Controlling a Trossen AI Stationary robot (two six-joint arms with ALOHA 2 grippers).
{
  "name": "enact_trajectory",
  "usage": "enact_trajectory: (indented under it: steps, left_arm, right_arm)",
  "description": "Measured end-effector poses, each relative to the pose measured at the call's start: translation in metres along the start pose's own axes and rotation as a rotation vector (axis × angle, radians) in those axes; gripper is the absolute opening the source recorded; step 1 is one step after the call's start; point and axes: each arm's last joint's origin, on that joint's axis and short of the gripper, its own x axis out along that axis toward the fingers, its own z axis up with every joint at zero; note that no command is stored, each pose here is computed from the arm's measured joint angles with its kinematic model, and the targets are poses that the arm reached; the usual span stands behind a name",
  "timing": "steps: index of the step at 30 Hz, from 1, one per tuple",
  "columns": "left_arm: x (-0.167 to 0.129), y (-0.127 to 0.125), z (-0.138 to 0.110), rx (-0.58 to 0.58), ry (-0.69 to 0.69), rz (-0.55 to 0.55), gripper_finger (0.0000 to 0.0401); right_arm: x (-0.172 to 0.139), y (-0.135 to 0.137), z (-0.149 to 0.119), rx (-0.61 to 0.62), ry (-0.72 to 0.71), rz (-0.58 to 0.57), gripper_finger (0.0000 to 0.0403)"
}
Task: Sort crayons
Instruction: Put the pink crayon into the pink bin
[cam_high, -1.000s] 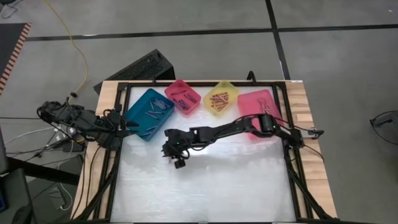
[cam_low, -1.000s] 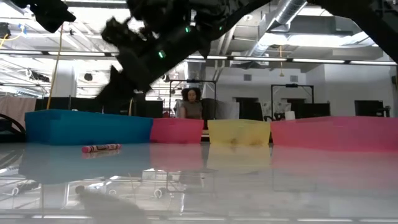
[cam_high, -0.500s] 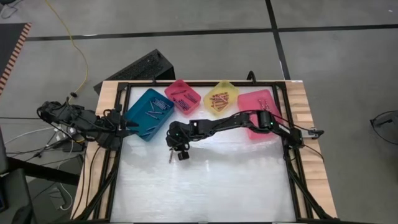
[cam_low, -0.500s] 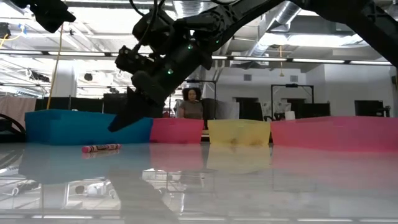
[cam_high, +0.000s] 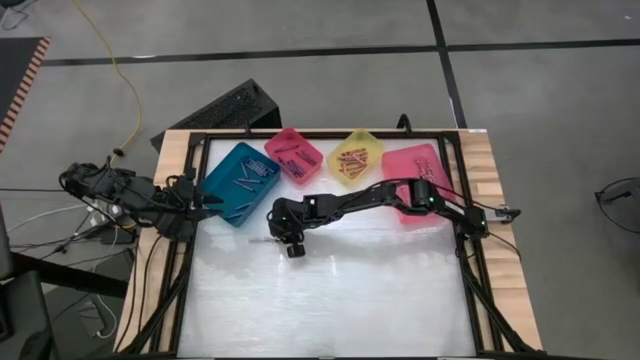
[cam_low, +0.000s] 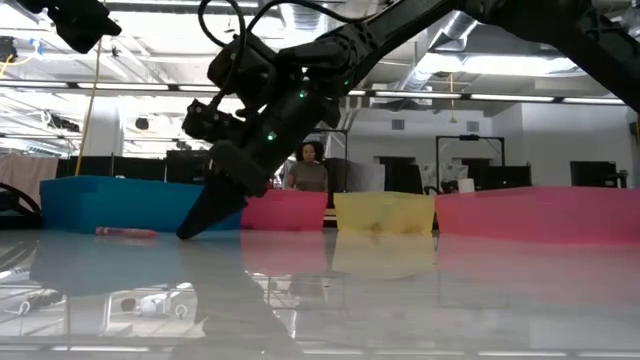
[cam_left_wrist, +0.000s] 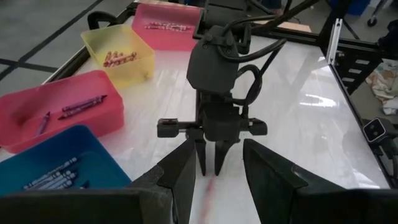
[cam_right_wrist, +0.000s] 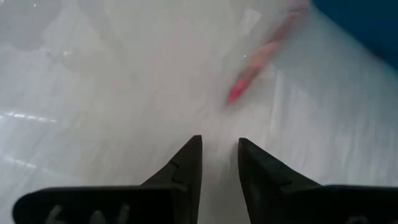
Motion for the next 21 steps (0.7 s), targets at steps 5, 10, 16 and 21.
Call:
enact_trajectory:
  steps: [5, 10, 16, 21]
  left_arm:
    - [0.0, 0.0, 0.0, -0.001, 0.0, 0.0, 0.0123]
    - [0.0, 0.0, 0.0, -0.001, 0.0, 0.0, 0.0123]
    - [0.0, 0.0, 0.0, -0.001, 0.0, 0.0, 0.0123]
    - [0.0, 0.0, 0.0, -0.001, 0.0, 0.0, 0.0123]
  right_arm:
    - [-0.001, 0.001, -0.002, 0.032, 0.024, 0.004, 0.0107]
    - [-0.006, 0.001, 0.004, 0.104, -0.005, 0.0, 0.0107]
    - [-0.008, 0.004, 0.017, 0.146, -0.111, -0.062, 0.0107]
    - [-0.005, 0.008, 0.023, 0.139, -0.158, -0.184, 0.0107]
